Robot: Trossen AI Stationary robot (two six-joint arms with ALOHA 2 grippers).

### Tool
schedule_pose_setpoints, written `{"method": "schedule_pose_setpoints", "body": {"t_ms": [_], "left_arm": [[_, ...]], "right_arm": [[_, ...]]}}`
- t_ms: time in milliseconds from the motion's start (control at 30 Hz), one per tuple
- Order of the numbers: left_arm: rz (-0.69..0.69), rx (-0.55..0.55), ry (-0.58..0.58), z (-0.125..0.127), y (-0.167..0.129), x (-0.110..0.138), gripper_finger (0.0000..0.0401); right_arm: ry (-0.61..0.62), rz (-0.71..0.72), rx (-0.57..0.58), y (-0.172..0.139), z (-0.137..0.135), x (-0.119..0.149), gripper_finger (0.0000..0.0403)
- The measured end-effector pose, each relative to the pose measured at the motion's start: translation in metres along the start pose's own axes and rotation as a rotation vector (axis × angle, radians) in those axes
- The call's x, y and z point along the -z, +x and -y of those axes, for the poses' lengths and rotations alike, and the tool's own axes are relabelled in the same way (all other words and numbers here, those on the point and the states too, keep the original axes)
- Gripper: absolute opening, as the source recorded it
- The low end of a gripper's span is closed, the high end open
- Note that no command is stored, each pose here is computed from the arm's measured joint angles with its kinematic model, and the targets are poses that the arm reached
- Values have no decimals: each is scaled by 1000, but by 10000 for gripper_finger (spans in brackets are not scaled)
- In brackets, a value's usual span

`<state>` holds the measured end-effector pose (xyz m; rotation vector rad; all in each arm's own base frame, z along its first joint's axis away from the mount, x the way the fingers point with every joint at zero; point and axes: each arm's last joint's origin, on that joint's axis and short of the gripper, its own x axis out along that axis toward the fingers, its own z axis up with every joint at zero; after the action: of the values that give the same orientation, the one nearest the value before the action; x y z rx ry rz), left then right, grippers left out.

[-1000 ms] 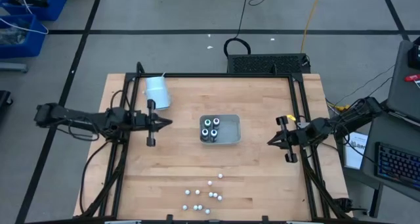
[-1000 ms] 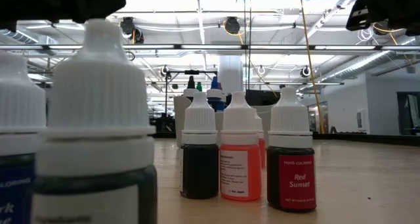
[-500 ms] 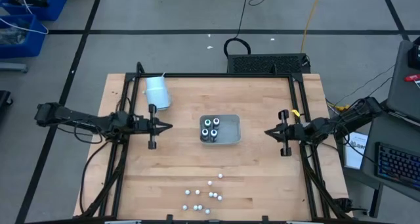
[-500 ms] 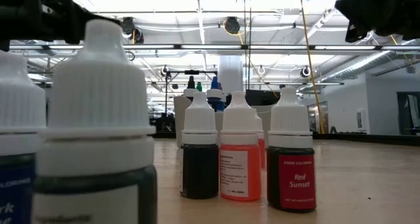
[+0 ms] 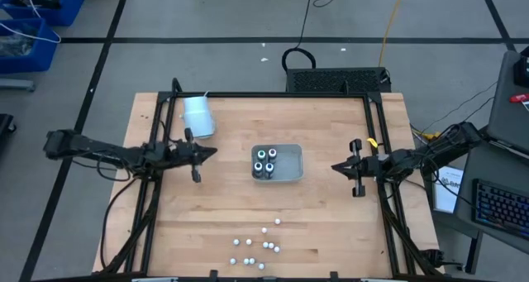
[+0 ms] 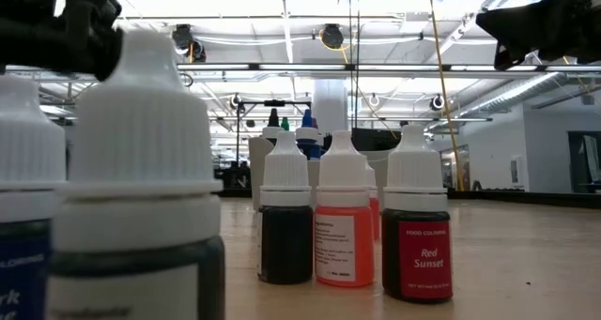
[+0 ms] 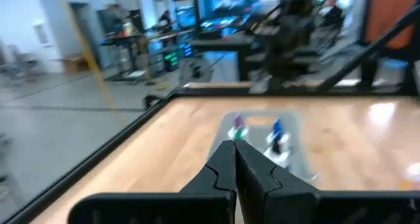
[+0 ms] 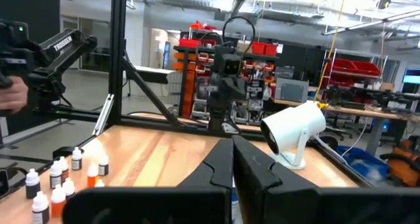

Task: Pick & Place food coloring
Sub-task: Put the orange food coloring bottle into the bin

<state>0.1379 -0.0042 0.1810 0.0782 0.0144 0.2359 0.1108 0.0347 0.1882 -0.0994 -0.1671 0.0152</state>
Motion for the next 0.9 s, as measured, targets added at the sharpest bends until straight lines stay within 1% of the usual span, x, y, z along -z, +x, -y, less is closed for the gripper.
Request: {"method": "schedule_pose_setpoints", "body": {"t_ms": [100,133,400,600,733,900], "left_arm": [[23,-69,43,0,-6,12,4],[25,-73,55,1,-6,11,3],[76,-57,63,4,-11,5,4],[12,-61,94,4,-11,12,3],[20,-64,107,3,-13,10,8],[2,-55,118,0,-19,12,4]], "right_arm": [[-2,-7,-1,0,0,1,0],[-3,-9,-2,0,0,1,0],[-15,-18,-2,0,0,2,0],[8,-20,-2,0,0,2,0],[20,-23,-4,0,0,2,0],[36,-24,-6,-1,0,2,0]]}}
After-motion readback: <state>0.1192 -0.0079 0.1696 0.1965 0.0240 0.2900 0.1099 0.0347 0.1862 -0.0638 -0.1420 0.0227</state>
